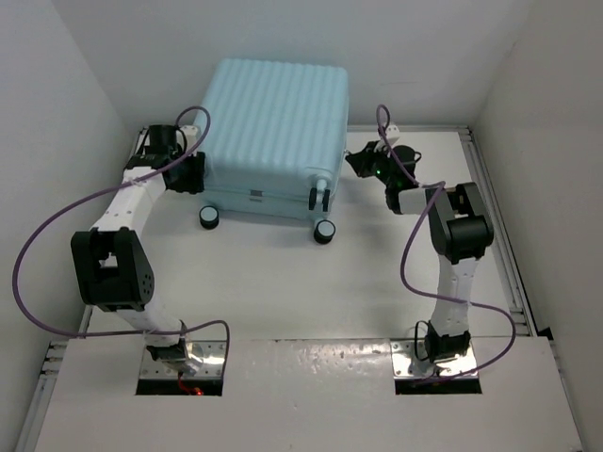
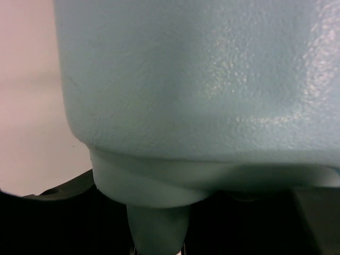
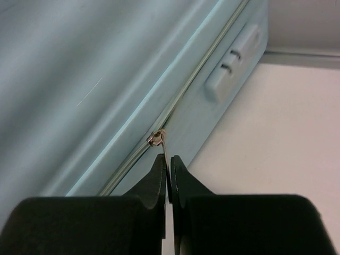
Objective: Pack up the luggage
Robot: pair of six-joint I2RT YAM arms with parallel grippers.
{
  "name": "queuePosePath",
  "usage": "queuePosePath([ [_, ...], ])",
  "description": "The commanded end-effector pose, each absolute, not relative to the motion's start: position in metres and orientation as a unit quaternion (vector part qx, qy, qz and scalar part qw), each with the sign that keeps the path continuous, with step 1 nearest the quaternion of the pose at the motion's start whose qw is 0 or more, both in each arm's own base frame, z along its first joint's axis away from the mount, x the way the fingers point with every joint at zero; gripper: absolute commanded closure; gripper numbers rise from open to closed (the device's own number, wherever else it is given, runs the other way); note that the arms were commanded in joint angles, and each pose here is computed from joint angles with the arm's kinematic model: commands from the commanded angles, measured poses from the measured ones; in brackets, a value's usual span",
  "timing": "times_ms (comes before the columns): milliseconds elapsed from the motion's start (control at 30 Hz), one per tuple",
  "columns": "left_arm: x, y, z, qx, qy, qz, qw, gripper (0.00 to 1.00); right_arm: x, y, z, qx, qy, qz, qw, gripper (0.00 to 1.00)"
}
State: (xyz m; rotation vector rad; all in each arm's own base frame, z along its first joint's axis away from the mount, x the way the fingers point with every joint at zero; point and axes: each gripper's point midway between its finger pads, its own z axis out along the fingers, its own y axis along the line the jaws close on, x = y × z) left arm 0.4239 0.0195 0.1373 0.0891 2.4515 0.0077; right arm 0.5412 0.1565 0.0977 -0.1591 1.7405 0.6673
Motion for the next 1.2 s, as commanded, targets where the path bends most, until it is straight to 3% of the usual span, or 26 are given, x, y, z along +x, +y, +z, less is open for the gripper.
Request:
queuePosePath([
  [0, 0.478, 0.124, 0.101, -0.072, 0.915, 0.139, 0.373, 1.0, 0.612, 0.042, 0.101, 0.027, 0.737, 0.137, 0.661, 1.0],
  [133, 0.501, 0.111, 0.112, -0.042, 0.906, 0.101, 0.41, 1.0, 0.65, 0.04, 0.094, 0.01, 0.727, 0.122, 0.676, 1.0],
  [167, 0.507, 0.108, 0.119, -0.038, 0.901, 0.093, 0.422, 1.0, 0.666, 0.041, 0.119, 0.006, 0.708, 0.121, 0.696, 1.0],
  [233, 0.517, 0.094, 0.127, -0.018, 0.895, 0.054, 0.442, 0.96, 0.673, 0.04, 0.099, 0.008, 0.717, 0.114, 0.688, 1.0],
  [333, 0.528, 0.064, 0.161, 0.012, 0.873, -0.011, 0.487, 0.58, 0.68, 0.043, 0.109, 0.003, 0.709, 0.113, 0.696, 1.0],
  [467, 0.518, 0.005, 0.229, 0.072, 0.834, -0.069, 0.542, 0.18, 0.659, 0.058, 0.106, -0.018, 0.711, 0.138, 0.69, 1.0],
  [567, 0.495, -0.043, 0.29, 0.111, 0.793, -0.097, 0.591, 0.0, 0.644, 0.073, 0.109, -0.031, 0.711, 0.161, 0.684, 1.0],
  [700, 0.457, -0.109, 0.321, 0.146, 0.789, -0.13, 0.583, 0.0, 0.631, 0.099, 0.111, -0.057, 0.705, 0.189, 0.681, 1.0],
  [967, 0.405, -0.211, 0.315, 0.162, 0.801, -0.202, 0.54, 0.0, 0.622, 0.139, 0.115, -0.083, 0.696, 0.225, 0.677, 1.0],
  [1067, 0.409, -0.213, 0.318, 0.128, 0.804, -0.187, 0.55, 0.0, 0.621, 0.149, 0.115, -0.087, 0.695, 0.233, 0.675, 1.0],
  [1167, 0.427, -0.178, 0.298, 0.066, 0.825, -0.167, 0.536, 0.0, 0.621, 0.155, 0.119, -0.089, 0.69, 0.24, 0.677, 1.0],
])
